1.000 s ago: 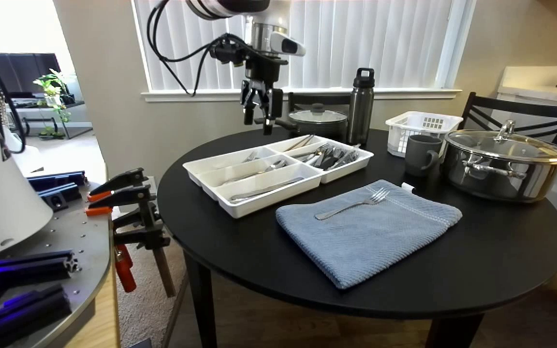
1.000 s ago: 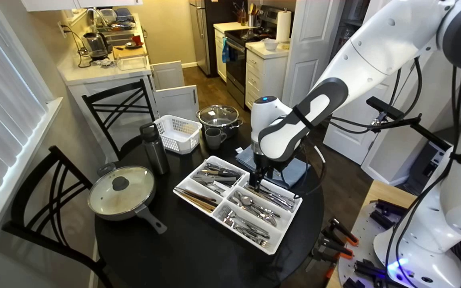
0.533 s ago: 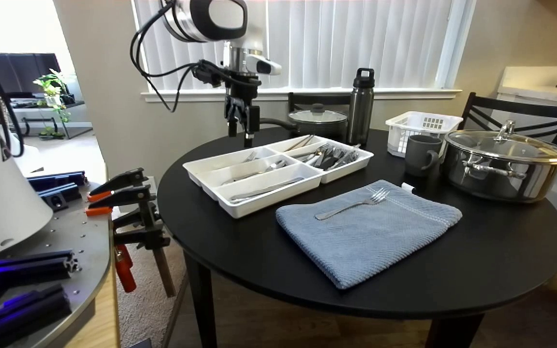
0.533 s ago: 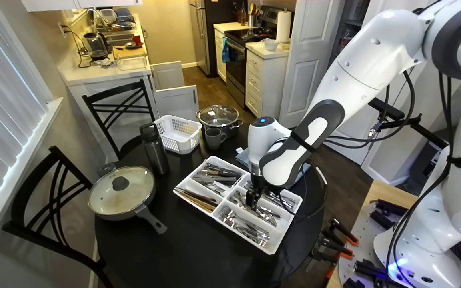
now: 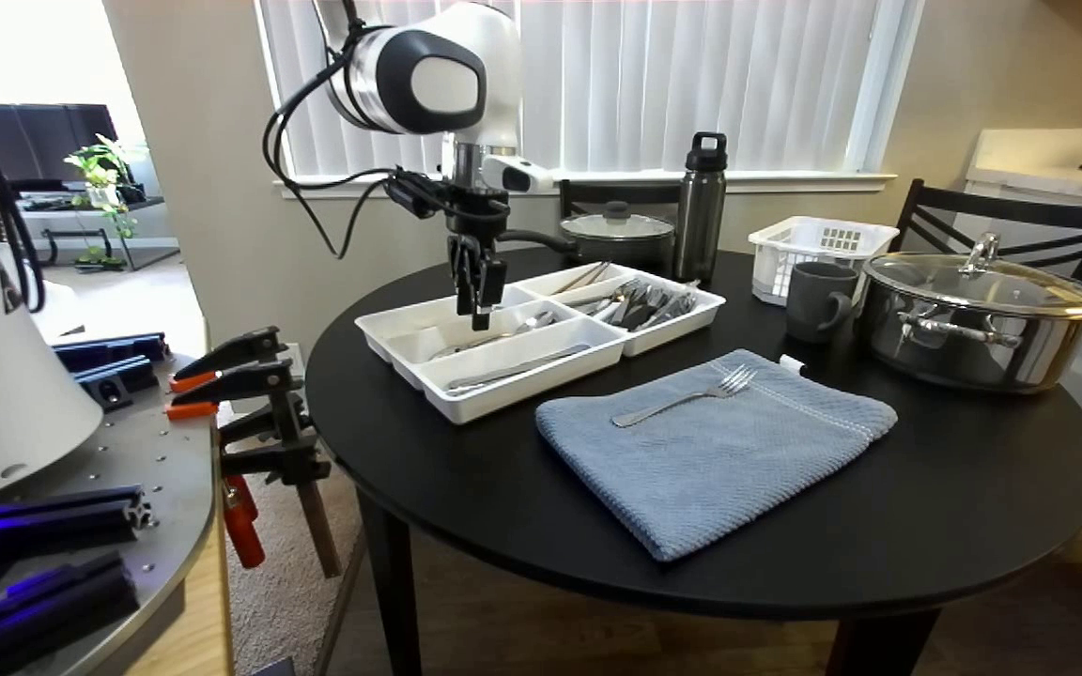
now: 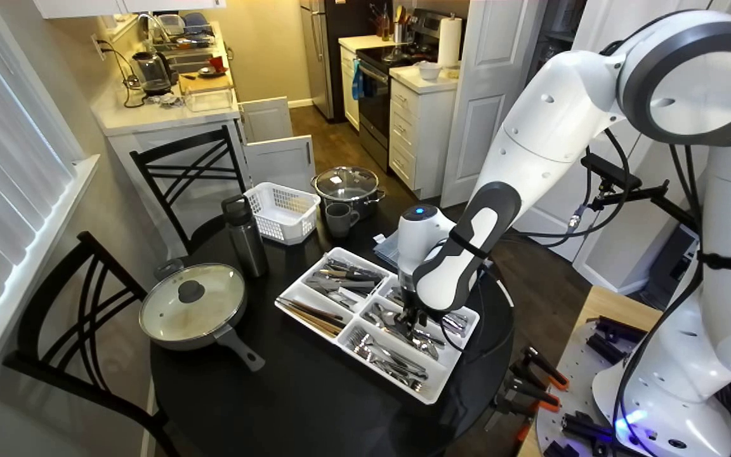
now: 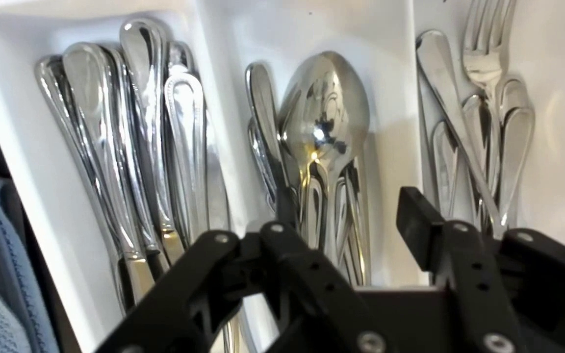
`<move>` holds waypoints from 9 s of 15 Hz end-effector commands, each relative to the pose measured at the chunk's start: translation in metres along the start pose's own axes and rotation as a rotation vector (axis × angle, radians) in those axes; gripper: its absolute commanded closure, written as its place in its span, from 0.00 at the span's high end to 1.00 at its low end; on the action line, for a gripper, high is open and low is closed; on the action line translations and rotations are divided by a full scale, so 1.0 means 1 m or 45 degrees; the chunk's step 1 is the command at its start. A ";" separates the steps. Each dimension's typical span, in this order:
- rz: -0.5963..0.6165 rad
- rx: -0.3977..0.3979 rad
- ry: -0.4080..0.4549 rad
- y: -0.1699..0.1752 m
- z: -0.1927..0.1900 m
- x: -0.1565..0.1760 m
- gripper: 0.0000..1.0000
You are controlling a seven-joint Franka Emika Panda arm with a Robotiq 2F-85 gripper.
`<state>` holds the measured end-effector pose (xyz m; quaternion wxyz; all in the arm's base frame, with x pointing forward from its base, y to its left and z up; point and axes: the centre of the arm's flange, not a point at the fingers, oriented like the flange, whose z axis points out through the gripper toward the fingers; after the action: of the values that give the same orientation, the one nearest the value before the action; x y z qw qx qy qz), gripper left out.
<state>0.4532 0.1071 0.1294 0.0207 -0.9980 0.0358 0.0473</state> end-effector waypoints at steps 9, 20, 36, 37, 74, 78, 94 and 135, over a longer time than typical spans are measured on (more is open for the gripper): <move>0.079 -0.010 -0.017 0.009 0.039 0.016 0.53; -0.046 -0.004 0.058 -0.015 0.025 0.045 0.33; -0.031 0.020 0.044 0.021 0.038 0.042 0.00; -0.032 0.023 0.046 0.021 0.038 0.043 0.00; 0.028 0.215 0.067 0.007 0.031 0.059 0.18; 0.031 0.218 0.066 0.007 0.034 0.062 0.35; 0.031 0.209 0.052 0.007 0.032 0.061 0.02; 0.333 -0.403 0.088 0.246 0.003 0.161 0.02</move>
<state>0.5859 -0.1485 0.1053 -0.1510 -0.9808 0.1217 0.0192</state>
